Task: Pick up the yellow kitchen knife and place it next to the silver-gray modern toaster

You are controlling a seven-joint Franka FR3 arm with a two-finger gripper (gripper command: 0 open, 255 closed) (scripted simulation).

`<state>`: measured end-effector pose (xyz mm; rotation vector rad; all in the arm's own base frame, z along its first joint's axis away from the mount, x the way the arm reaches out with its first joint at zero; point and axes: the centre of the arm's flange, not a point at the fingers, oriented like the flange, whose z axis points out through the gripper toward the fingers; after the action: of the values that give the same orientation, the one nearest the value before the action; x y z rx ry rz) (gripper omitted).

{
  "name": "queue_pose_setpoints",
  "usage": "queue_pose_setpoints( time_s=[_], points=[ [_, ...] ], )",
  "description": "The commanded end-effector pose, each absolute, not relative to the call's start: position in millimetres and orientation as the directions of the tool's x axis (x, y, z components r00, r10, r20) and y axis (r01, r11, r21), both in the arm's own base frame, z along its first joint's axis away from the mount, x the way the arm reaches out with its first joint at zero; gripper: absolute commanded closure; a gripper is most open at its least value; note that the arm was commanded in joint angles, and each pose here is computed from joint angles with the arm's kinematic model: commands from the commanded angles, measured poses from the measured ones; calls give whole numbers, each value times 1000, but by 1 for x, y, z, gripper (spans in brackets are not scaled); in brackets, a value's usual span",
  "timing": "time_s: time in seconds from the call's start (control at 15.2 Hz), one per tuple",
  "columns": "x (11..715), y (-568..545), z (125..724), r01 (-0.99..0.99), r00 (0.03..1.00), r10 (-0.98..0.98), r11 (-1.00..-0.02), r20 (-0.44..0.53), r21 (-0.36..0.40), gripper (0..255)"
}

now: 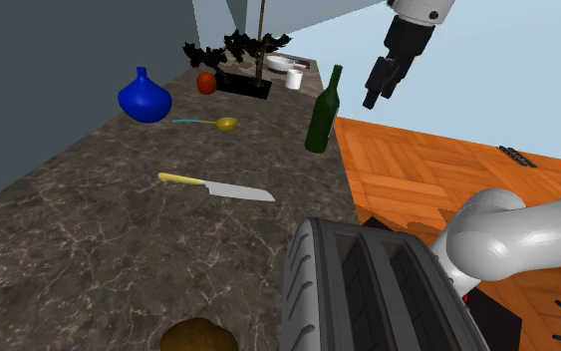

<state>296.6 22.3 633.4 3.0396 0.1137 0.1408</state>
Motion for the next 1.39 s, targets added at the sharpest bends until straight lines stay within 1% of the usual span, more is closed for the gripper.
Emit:
queue_pose_setpoints(
  time_s=[0.0,0.66,1.32],
  points=[
    [297,22,633,70,993,79,-993,88,100,0],
    [394,67,557,263,963,265,-964,46,44,0],
    [477,133,478,443,896,443,-896,15,-19,0]
  ],
)
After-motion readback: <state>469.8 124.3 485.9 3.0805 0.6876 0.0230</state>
